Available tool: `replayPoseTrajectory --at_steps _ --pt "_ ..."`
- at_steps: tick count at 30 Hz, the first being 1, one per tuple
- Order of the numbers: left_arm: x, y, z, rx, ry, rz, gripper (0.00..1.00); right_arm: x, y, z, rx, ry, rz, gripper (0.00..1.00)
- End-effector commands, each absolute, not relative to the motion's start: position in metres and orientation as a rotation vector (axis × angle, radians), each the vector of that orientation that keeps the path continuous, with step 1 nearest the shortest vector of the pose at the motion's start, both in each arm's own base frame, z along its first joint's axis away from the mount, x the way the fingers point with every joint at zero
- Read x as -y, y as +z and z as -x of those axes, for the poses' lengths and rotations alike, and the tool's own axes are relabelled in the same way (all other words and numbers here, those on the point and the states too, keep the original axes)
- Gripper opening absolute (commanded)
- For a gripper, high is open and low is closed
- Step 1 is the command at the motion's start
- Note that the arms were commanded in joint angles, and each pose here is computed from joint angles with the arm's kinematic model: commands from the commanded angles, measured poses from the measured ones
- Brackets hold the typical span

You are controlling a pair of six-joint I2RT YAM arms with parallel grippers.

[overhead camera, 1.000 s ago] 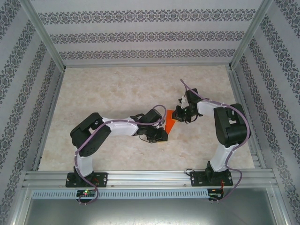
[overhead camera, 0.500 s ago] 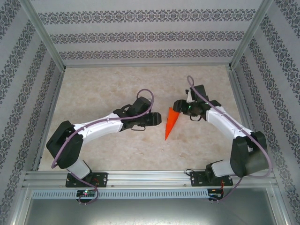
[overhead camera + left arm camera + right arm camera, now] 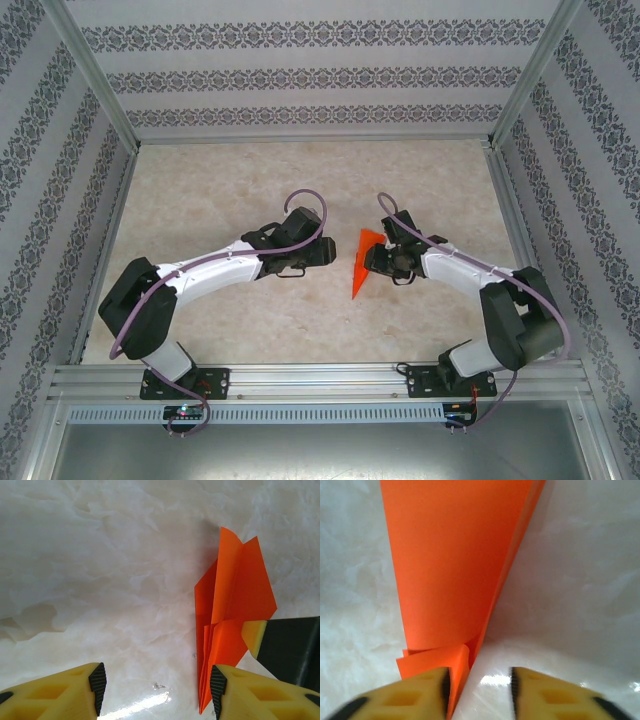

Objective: Fold a paper plane with a square sheet of paper (fold left side to right side)

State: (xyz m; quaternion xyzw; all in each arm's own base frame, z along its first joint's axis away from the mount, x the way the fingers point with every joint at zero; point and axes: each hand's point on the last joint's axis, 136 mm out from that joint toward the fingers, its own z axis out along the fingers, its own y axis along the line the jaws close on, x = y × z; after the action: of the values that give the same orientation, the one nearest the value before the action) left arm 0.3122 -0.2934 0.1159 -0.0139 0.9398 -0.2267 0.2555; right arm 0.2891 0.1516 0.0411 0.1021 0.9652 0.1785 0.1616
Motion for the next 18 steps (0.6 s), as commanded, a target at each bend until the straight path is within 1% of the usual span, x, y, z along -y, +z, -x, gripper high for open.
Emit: replayPoseTrajectory --at_steps 1,2,4,10,13,15,18 --pt "0.279 0.120 -0.311 -2.549 -0.557 0.057 0.60 -0.162 0.046 -0.290 -2.740 0.566 -0.276 0.18" --pt "0.278 0.120 -0.311 -2.547 -0.549 0.059 0.60 -0.165 0.052 -0.291 -2.725 0.584 -0.262 0.09" --pt "0.275 0.122 -0.311 -2.542 -0.532 0.065 0.60 -0.173 0.068 -0.293 -2.689 0.637 -0.215 0.00" --pt "0.249 0.136 -0.314 -2.483 -0.415 0.129 0.61 -0.218 0.130 -0.285 -2.565 0.895 0.023 0.00" --pt "0.235 0.143 -0.313 -2.449 -0.368 0.172 0.62 -0.235 0.150 -0.276 -2.505 1.049 0.090 0.00" --pt "0.226 0.147 -0.312 -2.423 -0.348 0.200 0.64 -0.237 0.150 -0.272 -2.499 1.093 0.098 0.00" --pt "0.217 0.153 -0.310 -2.397 -0.327 0.226 0.66 -0.231 0.122 -0.267 -2.556 1.081 0.065 0.00"
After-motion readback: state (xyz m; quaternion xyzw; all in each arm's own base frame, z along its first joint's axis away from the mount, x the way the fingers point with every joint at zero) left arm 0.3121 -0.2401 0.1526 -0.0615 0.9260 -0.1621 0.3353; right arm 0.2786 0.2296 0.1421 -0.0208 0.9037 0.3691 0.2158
